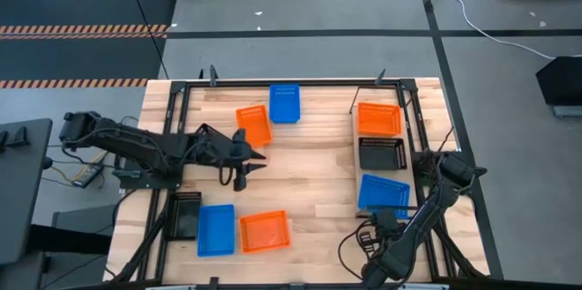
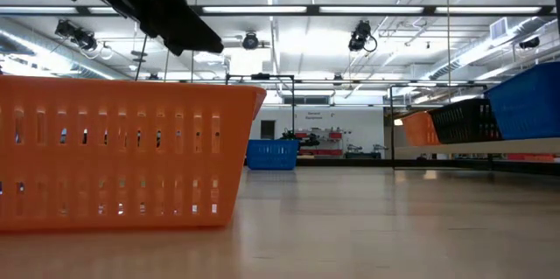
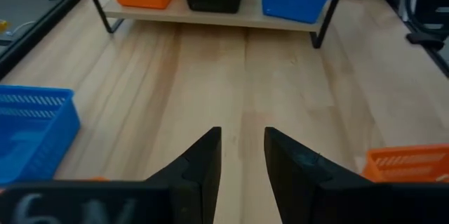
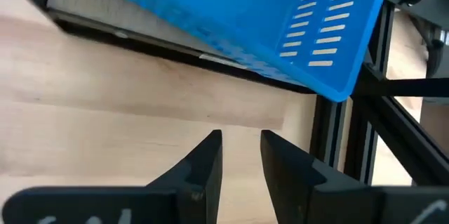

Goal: Stack baskets on shelf by color
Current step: Stack the top orange bin on top of the orange bin on the shelf

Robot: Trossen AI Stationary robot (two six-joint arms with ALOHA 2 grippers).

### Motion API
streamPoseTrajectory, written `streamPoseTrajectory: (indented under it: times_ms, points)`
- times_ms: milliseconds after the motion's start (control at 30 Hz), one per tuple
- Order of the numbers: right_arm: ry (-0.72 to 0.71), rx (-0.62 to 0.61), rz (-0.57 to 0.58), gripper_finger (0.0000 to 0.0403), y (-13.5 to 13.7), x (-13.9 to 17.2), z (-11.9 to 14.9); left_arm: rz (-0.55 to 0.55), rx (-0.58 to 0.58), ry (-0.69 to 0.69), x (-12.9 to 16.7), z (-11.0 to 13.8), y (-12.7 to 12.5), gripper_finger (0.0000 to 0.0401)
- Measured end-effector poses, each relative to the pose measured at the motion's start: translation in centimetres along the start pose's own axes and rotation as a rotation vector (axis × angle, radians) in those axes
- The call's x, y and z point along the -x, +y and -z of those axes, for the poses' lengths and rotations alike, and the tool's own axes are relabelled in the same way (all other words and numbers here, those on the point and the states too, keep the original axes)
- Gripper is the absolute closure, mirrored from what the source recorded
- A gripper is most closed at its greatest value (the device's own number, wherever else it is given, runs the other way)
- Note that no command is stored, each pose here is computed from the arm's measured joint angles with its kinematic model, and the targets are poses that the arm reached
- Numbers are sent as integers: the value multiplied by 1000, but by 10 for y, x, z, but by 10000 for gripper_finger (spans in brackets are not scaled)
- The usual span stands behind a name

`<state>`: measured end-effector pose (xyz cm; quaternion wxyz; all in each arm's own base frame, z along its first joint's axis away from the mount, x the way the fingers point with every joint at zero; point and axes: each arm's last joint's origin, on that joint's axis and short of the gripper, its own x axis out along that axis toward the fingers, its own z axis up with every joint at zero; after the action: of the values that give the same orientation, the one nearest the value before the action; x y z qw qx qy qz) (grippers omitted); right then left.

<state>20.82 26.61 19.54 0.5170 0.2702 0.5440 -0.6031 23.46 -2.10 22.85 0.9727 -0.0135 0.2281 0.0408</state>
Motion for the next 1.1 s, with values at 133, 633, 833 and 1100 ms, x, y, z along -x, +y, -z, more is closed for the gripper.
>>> streamPoseTrajectory:
  times_ms: [133, 633, 833, 1100]
  points:
    - [94, 209, -70, 298, 5, 11, 7, 28, 10, 4, 1, 1, -7, 284]
    - [50, 508, -564, 298, -4, 115, -1, 185, -456, -198, -21, 3, -62, 284]
    - [-194, 514, -665, 298, -9, 136, -19, 124, -518, -261, -46, -23, -73, 284]
    - [-277, 596, -664, 298, 2, 141, -45, 215, -797, -97, -101, -46, -102, 284]
